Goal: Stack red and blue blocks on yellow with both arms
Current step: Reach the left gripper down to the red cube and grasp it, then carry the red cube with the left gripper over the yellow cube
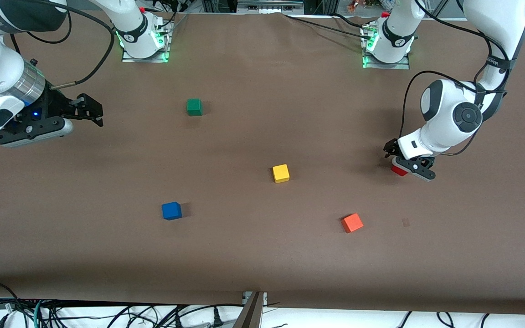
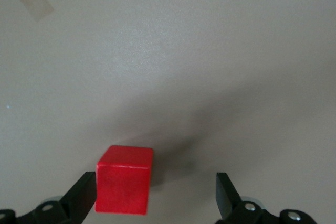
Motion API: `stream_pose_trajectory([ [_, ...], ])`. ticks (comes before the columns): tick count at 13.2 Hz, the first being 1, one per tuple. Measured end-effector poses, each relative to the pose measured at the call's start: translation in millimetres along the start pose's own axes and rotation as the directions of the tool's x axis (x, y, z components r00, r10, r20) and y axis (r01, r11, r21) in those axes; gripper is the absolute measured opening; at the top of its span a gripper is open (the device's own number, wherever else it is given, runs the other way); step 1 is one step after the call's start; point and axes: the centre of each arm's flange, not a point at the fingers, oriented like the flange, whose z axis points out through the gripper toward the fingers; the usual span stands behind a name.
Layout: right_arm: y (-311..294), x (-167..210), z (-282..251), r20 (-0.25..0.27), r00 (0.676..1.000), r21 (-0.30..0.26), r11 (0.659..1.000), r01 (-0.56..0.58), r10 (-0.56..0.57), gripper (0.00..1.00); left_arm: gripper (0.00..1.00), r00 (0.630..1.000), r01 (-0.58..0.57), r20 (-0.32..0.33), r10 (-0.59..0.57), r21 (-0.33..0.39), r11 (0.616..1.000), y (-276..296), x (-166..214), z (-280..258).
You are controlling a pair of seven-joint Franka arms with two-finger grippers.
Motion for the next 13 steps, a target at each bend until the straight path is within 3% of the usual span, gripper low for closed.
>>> stream_pose_trajectory([
  [5,0.0,0.1,0.3,0.0,1.0,0.0,1.0,0.0,0.0,1.0,1.0,0.998,-0.063,-0.03,0.063,0.024,0.998,-21.1,-5.5,21.9],
  [10,0.0,0.1,0.3,0.001,1.0,0.0,1.0,0.0,0.0,1.0,1.0,0.998,-0.054,-0.026,0.055,0.029,0.998,-36.7,-14.7,45.0],
  [13,0.0,0.1,0.4,0.001,1.0,0.0,1.0,0.0,0.0,1.0,0.66,0.998,-0.054,-0.011,0.054,0.019,0.998,-34.0,-20.5,51.7],
])
